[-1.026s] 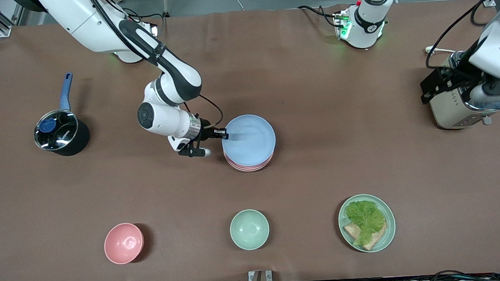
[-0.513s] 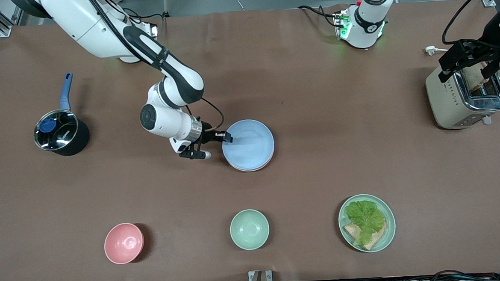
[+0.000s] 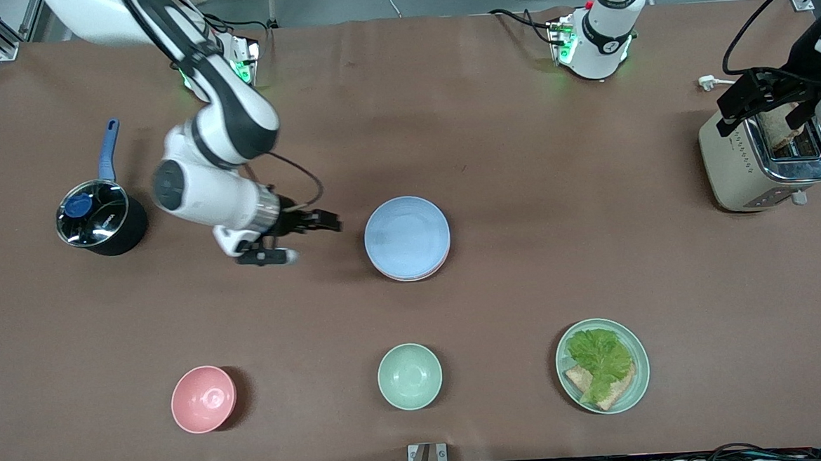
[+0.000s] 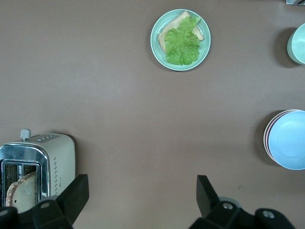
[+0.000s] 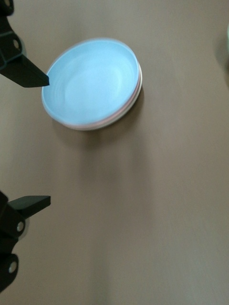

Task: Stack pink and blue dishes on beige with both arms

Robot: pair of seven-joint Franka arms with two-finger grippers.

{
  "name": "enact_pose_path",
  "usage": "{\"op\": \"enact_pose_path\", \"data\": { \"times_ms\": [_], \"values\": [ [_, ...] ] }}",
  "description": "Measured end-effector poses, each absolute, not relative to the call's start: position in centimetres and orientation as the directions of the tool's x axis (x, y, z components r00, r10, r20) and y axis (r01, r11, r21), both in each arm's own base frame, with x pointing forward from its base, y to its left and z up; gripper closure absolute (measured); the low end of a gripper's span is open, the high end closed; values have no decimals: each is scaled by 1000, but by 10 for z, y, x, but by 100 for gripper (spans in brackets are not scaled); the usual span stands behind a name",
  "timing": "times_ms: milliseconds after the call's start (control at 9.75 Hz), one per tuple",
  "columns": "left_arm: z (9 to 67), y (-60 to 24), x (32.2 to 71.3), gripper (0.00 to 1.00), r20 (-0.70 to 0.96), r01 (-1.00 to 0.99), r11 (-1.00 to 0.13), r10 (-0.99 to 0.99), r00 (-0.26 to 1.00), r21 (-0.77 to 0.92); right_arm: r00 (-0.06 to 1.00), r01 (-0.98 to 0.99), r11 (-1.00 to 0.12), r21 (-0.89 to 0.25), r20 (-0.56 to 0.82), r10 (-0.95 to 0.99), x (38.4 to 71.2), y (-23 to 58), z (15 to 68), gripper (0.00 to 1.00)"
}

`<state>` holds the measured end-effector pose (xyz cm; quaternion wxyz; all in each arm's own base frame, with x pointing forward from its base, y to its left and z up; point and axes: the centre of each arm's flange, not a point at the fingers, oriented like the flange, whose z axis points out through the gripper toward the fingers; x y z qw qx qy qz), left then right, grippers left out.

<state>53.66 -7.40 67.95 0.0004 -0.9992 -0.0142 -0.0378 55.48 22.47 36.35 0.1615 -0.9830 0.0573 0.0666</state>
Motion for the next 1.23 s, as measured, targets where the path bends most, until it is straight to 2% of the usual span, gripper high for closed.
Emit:
{"op": "enact_pose_path", "data": {
  "times_ms": [308,615,1026,1231],
  "values": [
    [677,-76,537,0,70,23,-1000,23,997,-1,980,-190,-977,-101,-78,-183,573,93,485,0],
    [676,-80,537,0,69,15,-1000,15,998,-1,970,-241,-970,-29,-10,-241,573,32,585,0],
    [673,-80,537,1,60,7,-1000,7,998,0,980,-195,-981,-13,-37,-195,555,-10,653,0],
    [670,-80,537,1,54,-7,-1000,-7,999,1,976,-208,-978,-9,-61,-207,550,-31,657,0]
  ]
}}
